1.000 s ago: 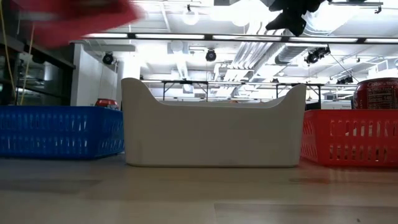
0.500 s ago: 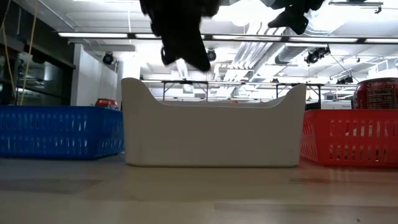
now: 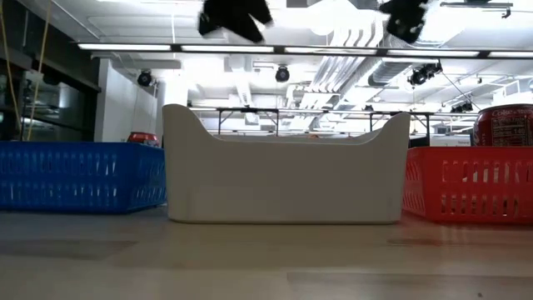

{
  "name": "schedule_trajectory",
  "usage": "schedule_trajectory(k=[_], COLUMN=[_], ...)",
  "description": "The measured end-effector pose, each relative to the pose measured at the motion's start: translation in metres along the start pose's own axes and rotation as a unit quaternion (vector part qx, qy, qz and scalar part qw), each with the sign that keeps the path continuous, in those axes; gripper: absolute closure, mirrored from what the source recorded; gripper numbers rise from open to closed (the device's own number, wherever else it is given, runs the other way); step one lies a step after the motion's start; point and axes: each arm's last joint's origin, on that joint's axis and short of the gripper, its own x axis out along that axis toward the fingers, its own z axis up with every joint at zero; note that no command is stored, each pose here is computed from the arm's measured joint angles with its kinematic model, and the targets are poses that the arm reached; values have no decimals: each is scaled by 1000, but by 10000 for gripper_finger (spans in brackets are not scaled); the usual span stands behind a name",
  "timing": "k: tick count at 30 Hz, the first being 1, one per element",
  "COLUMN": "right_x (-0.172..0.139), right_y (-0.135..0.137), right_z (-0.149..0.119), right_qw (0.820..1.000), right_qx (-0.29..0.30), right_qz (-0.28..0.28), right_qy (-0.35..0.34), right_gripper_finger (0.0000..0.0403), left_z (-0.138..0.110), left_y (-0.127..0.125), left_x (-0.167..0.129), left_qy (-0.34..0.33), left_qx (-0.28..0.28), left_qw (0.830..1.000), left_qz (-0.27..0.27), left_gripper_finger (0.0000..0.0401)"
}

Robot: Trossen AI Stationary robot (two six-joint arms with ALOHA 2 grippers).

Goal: Sort candy
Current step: Put the red candy into the white bin

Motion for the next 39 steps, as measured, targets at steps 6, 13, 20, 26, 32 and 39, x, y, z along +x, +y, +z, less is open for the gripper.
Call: schedule_trajectory(k=[6,13,20,26,32,39], right_x=[13,45,95,123,141,154], right_y=[31,77,112,120,110,101], right_z=[-41,-101,-165,-207,-232,-248], right_qw=[975,876,754,695,666,660], right_qx=[143,357,492,535,515,500], right_qz=[14,-135,-260,-336,-403,-436], right_qy=[168,294,349,343,360,352], right_gripper_finger=[181,181,181,181,181,181], left_z=[-7,-21,-32,-34,-34,-34], left_y=[40,75,79,79,79,79], left_x=[-85,-148,-177,-182,-182,-182], left_qy=[-87,-178,-208,-213,-212,-214], left_qx=[-33,-74,-16,5,20,8], left_qw=[992,977,975,974,974,974], left_qz=[80,89,71,69,73,72], left_gripper_finger=[193,183,183,183,183,183])
